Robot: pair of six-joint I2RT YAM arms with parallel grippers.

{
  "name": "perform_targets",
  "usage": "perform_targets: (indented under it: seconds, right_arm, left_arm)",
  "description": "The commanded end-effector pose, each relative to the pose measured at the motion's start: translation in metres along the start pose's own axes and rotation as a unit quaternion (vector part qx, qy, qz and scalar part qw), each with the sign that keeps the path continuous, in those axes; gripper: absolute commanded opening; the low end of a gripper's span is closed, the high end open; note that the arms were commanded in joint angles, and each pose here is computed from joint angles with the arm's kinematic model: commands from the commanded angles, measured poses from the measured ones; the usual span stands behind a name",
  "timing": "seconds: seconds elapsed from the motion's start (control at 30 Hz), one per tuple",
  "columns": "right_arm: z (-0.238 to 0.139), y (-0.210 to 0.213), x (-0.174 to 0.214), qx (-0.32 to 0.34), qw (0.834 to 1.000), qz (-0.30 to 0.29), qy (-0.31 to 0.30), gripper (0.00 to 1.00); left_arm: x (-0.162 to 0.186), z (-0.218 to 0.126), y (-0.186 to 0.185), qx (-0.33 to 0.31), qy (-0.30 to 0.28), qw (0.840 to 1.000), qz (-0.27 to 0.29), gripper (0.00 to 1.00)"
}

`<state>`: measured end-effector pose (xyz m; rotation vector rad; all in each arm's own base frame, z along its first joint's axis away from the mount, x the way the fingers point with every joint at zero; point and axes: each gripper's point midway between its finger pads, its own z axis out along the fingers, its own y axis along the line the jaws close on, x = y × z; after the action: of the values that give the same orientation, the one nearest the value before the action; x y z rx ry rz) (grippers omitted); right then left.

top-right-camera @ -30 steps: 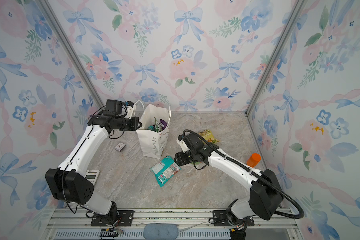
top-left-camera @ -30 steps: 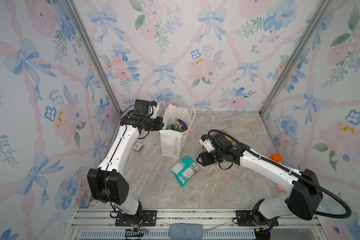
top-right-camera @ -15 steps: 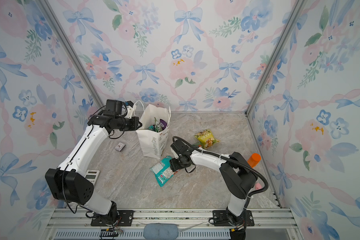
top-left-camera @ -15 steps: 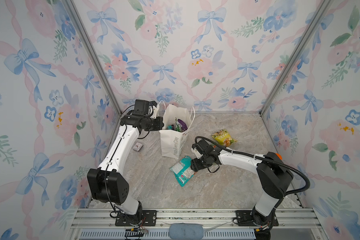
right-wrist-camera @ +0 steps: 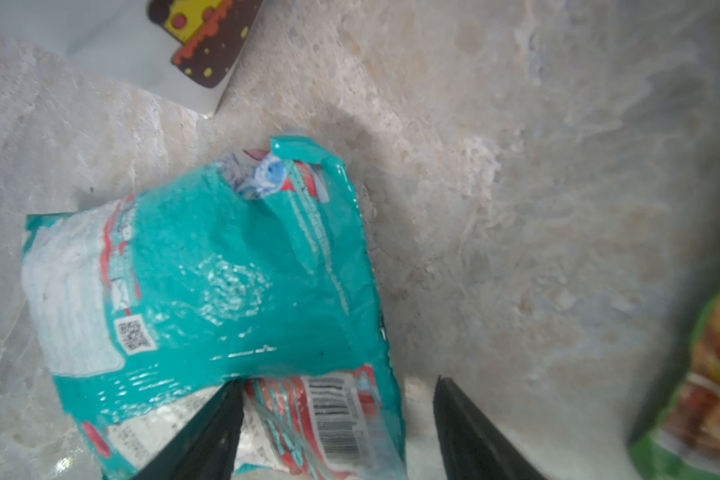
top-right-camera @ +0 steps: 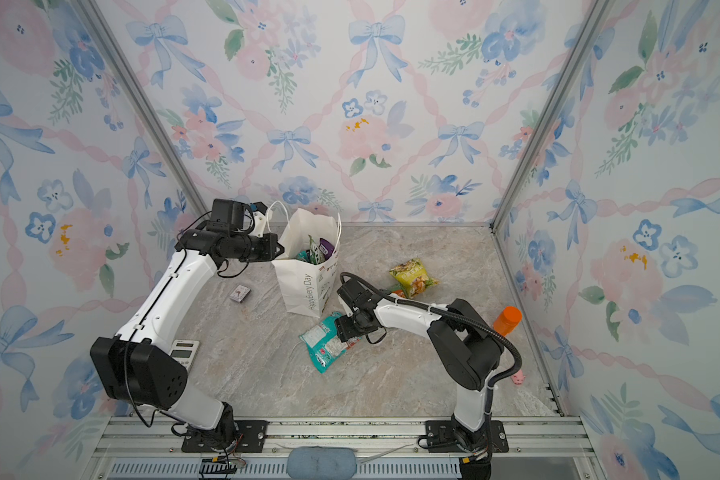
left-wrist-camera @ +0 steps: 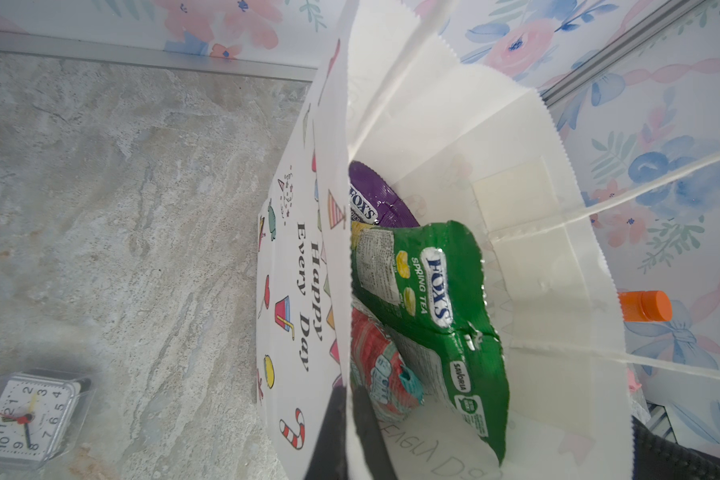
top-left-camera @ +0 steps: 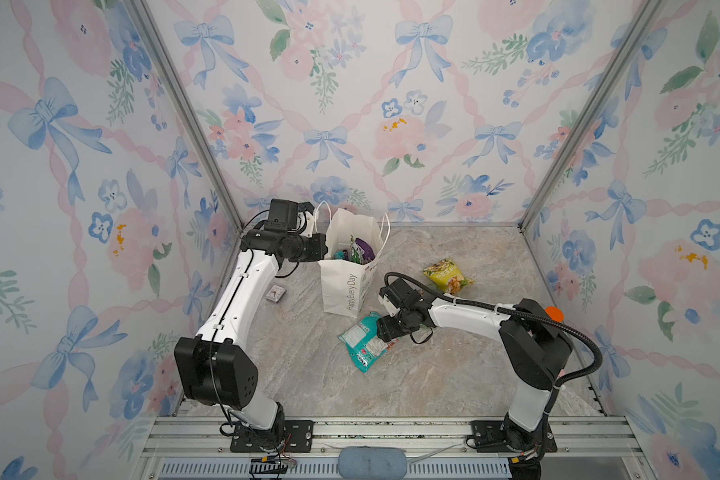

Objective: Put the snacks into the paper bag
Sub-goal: 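Close the right gripper on the teal bag's edge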

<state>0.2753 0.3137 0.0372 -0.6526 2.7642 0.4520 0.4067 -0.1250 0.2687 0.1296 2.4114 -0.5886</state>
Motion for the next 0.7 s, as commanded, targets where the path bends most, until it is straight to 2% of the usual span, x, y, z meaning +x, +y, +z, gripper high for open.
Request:
perform_targets:
  seconds: [0.0,0.1,0.4,0.6,0.67]
  right_arm:
    - [0.0103,0.0046,0.0011,-0.008,1.000,-0.007,0.005,0.73]
    - [0.0159,0.0022,0.0053,-0.010,1.000,-0.002,0.011,0.67]
    - [0.0170,-0.0021,0.0059,-0.020,1.000,0.012,0.008,0.21]
    - [0.0124,-0.0017,0.0025,-0.029,0.999,0.015,0.003,0.01]
    - [0.0087,-0.0025,0.0010,-0.027,1.000,0.014,-0.001,0.00]
  left_arm:
    - [-0.0052,0.0041,-0.0026,0.009,-0.010,1.000,0.002,0.00]
    - [-0.0049,0.0046,-0.0029,0.009,-0.009,1.000,0.002,0.00]
    - [-0.0050,0.0045,-0.0023,0.009,-0.009,1.000,0.001,0.00]
    - [-0.0046,0.0049,-0.0025,0.009,-0.009,1.000,0.001,0.00]
    - [-0.0045,0.0048,-0.0026,0.009,-0.009,1.000,0.001,0.00]
